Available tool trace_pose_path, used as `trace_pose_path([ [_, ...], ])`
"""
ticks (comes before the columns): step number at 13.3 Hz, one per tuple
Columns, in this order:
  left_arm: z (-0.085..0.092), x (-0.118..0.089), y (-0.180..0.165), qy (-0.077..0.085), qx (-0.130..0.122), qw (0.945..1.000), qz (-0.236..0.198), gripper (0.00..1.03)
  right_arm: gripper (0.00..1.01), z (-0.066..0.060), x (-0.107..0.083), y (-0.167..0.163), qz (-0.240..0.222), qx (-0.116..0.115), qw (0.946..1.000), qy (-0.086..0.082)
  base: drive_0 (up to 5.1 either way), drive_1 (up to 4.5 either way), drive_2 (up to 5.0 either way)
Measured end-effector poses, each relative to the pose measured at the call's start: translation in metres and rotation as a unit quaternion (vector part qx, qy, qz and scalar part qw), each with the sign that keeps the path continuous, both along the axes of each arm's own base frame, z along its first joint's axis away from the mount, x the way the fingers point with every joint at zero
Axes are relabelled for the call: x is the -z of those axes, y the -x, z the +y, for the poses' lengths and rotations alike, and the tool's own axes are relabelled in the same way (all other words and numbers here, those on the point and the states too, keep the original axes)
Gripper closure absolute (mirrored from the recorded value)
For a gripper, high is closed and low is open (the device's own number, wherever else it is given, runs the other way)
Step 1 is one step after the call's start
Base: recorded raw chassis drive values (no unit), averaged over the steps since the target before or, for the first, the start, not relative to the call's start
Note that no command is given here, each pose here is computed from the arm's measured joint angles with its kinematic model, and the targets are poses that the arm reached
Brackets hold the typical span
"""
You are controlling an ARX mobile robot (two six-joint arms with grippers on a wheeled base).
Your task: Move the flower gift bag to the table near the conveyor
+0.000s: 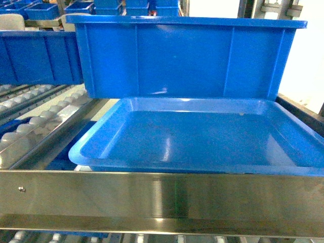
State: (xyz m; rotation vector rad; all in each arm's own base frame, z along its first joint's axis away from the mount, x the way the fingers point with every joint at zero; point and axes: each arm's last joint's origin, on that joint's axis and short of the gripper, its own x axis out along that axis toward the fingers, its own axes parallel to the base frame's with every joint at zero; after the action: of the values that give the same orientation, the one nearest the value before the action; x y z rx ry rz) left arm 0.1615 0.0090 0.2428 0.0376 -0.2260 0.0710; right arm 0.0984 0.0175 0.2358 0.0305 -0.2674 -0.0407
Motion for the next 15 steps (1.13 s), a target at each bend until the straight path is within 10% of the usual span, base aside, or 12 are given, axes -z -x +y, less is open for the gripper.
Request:
trace_pose_path([
  [15,-0.0005,0.0021,-0.0014,0.000,0.003,1.0000,0.008,1.01,0.99,0.0000,0.0004,-0.0001,0.000,0.000,1.0000,0.000,-5.0,1.47,3.3],
])
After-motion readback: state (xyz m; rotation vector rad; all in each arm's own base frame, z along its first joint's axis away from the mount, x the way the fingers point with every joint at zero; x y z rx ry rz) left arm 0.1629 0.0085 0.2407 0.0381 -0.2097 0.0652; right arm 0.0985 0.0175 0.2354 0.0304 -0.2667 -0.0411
